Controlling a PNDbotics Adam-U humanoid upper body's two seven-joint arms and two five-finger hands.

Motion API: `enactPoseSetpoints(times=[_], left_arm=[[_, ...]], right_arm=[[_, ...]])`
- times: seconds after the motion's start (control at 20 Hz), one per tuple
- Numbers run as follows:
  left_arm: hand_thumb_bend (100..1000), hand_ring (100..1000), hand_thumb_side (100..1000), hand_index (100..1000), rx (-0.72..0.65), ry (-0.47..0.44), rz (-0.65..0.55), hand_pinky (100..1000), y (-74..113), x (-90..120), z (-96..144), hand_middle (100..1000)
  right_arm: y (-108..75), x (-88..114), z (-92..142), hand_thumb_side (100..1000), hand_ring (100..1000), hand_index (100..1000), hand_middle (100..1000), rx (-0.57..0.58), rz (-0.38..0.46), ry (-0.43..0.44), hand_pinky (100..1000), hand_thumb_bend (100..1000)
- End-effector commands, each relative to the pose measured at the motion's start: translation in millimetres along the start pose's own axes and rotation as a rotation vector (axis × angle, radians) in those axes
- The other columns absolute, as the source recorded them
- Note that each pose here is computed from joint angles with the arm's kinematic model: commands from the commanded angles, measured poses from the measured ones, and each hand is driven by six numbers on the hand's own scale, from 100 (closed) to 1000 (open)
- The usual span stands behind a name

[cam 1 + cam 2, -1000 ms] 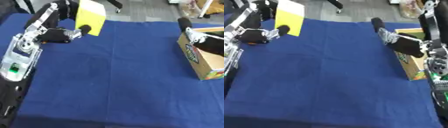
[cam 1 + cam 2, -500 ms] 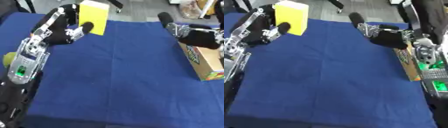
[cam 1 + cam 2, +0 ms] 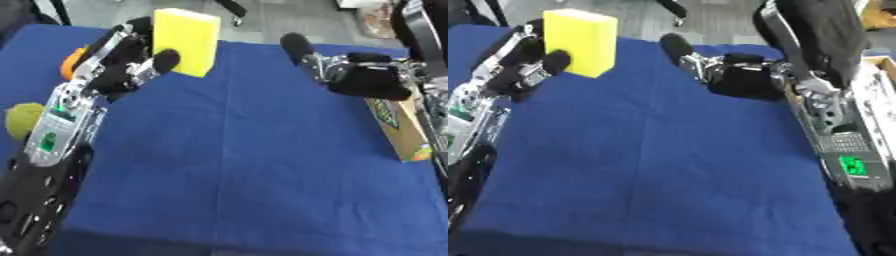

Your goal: Pick up the objects with one hand, pass them to the other hand, and then place them into the box on the other side of the table.

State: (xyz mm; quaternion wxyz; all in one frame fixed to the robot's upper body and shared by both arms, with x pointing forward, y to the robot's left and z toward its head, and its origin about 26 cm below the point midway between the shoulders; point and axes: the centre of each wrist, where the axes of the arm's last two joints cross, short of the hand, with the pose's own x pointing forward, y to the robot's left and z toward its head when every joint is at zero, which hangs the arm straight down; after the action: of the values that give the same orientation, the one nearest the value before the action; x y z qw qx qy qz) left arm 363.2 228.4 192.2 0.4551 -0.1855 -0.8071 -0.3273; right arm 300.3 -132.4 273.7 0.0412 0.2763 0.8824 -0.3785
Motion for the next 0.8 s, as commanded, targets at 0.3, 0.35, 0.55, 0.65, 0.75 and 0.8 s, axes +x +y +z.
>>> enactPoseSetpoints(times=[0.3, 0.35, 0.55, 0.65, 0.75, 0.8], left_arm=[[530, 607, 397, 637, -0.111, -0.03, -0.022, 707, -4.1, 12, -16, 541], [533, 613, 398, 645, -0.117, -0.032, -0.026, 708, -4.7, 13, -18, 548], [534, 615, 394, 647, -0.126, -0.034, -0.048, 709, -7.0, 17, -25, 550], [535, 615, 395, 648, -0.136, -0.026, -0.063, 709, -7.8, 18, -26, 550], [536, 614, 396, 648, -0.144, -0.014, -0.075, 709, -8.4, 17, -26, 550], [537, 614, 397, 647, -0.148, -0.007, -0.078, 709, -8.6, 16, -26, 550]], right_arm=[[-3.4, 10, -13, 400, 860, 914, 853, 0.045, -0.067, -0.089, 921, 393], [-2.8, 12, -14, 400, 860, 914, 853, 0.053, -0.078, -0.096, 925, 393], [-0.9, 15, -16, 398, 860, 915, 852, 0.074, -0.114, -0.118, 930, 393], [0.2, 17, -16, 397, 859, 914, 851, 0.081, -0.13, -0.123, 945, 397], [1.2, 17, -15, 395, 858, 914, 850, 0.08, -0.14, -0.122, 949, 399], [1.7, 17, -14, 392, 856, 914, 848, 0.074, -0.146, -0.117, 947, 401]])
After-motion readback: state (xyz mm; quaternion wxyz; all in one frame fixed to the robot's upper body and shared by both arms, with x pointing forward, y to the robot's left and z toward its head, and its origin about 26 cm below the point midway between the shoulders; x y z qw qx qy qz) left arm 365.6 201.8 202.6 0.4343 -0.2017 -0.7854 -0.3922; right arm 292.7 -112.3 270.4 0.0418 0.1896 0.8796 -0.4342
